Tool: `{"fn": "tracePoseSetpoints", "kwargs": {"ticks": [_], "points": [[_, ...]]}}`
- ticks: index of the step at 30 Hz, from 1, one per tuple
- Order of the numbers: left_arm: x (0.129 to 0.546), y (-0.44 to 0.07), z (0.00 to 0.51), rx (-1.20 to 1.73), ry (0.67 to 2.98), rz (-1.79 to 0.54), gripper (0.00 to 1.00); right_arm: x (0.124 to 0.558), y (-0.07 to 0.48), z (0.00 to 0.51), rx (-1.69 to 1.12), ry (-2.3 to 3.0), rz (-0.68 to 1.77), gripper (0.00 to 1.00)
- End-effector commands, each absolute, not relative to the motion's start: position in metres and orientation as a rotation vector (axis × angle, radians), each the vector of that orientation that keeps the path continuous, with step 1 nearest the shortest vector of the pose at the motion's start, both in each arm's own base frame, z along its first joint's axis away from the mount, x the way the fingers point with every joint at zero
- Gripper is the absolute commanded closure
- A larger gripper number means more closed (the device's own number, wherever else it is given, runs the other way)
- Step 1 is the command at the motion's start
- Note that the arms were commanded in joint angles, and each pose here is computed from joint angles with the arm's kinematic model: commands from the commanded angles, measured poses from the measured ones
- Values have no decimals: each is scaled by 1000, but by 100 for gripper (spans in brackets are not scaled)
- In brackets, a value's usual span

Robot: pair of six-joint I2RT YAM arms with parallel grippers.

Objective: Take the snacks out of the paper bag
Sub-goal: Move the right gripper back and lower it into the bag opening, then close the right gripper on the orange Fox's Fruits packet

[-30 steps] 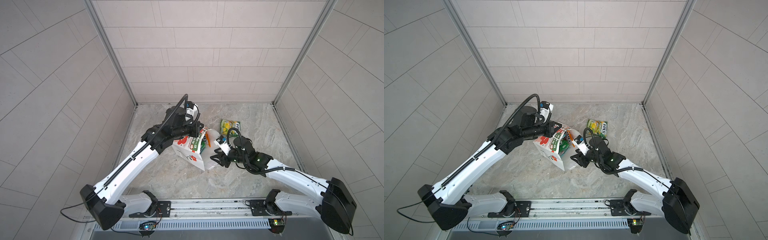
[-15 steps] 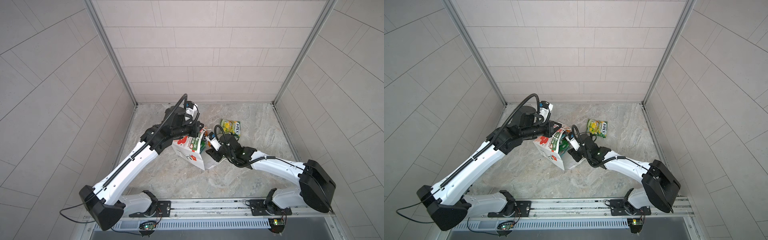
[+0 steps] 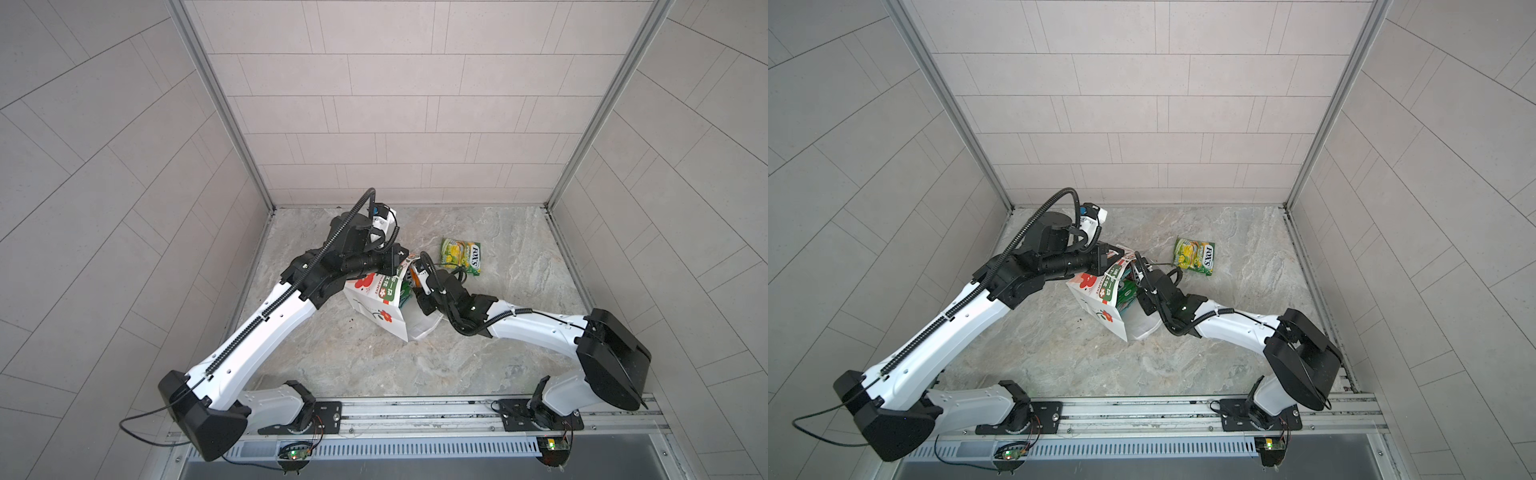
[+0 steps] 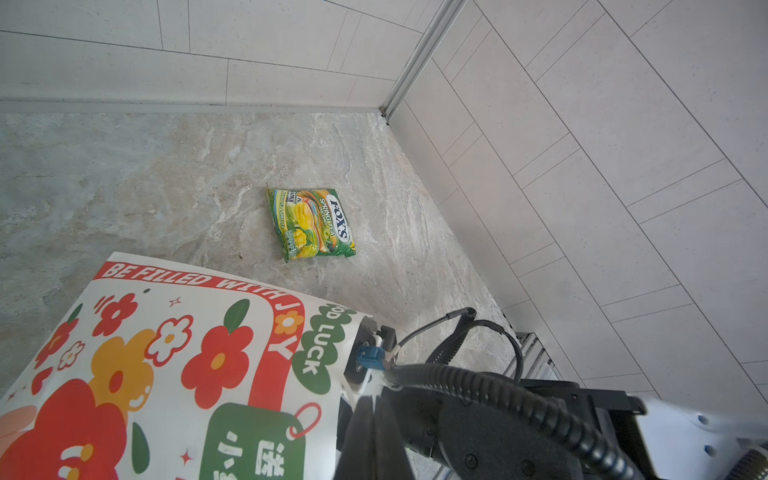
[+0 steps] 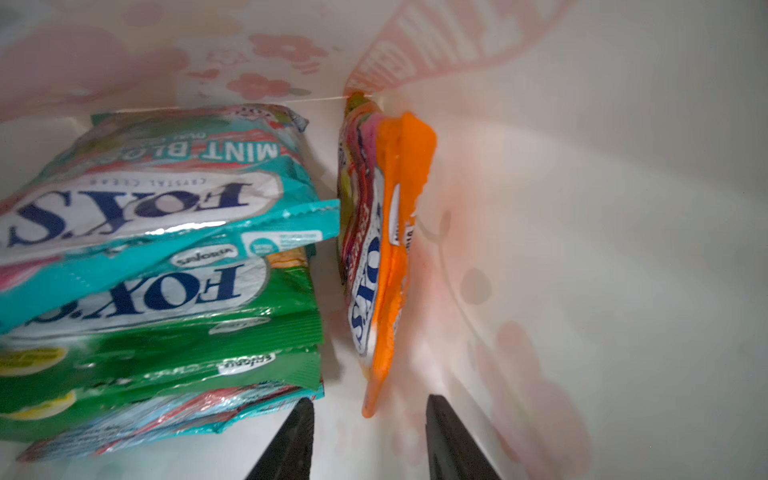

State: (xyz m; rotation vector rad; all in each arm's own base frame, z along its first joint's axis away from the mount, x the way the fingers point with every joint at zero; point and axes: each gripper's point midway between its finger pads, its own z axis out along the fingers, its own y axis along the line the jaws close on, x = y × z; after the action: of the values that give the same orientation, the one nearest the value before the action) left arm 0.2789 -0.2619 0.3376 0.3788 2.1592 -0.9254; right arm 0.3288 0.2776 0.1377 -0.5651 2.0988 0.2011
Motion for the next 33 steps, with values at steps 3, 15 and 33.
{"fn": "tracePoseSetpoints", "kwargs": {"ticks": [3, 15, 33], "points": [[272, -264, 359, 405, 2100, -967, 100, 345, 282, 147, -434, 2060, 205, 54], [268, -270, 363, 441, 2103, -998, 100, 365, 294, 138, -421, 2044, 171, 54], [266, -275, 370, 469, 2095, -1024, 100, 367, 331, 128, -615, 2021, 410, 50]]}}
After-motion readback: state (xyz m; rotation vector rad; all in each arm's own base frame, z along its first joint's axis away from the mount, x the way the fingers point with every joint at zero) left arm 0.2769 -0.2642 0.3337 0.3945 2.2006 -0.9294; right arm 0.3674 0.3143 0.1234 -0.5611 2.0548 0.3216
